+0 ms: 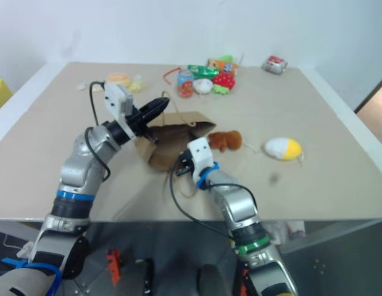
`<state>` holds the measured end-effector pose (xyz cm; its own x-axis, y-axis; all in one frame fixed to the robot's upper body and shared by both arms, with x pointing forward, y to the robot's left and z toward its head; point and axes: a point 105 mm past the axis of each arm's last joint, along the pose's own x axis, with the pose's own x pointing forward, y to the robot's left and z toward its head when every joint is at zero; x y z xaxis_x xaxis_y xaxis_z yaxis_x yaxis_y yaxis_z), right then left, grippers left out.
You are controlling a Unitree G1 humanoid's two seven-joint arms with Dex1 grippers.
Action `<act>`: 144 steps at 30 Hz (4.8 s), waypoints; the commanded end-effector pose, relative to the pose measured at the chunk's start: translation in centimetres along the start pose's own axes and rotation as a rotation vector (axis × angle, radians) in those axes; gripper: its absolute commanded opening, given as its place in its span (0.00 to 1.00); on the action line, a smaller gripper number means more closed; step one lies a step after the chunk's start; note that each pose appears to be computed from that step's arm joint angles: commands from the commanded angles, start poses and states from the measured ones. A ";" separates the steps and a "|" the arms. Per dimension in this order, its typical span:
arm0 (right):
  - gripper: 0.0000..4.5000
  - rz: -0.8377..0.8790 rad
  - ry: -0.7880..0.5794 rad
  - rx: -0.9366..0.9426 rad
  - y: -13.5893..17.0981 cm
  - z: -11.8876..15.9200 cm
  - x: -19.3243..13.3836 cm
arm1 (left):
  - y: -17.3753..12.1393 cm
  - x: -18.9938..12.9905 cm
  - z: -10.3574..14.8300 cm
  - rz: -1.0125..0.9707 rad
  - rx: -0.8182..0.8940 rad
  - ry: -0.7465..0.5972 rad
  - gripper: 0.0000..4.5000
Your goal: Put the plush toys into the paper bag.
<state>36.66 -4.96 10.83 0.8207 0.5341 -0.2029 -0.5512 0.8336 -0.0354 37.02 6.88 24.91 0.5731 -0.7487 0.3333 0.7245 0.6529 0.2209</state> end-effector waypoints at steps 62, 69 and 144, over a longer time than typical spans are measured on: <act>0.01 0.256 -0.253 0.103 0.5 7.6 -2.9 | -4.9 -2.5 4.0 -0.129 0.577 -0.357 0.00; 0.01 0.427 -0.284 0.083 1.8 8.1 -7.3 | -5.1 -2.5 3.3 -0.141 0.574 -0.347 0.00; 0.01 -0.415 -0.053 -0.242 -19.3 4.5 -13.0 | -5.6 -2.8 1.1 -0.173 -0.189 -0.078 0.00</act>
<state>37.98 -28.40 14.03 0.9687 0.0756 -0.2364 -0.1615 0.9153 -0.3689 31.03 4.95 21.95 0.3952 -0.8588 0.3260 0.8790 0.4566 0.1373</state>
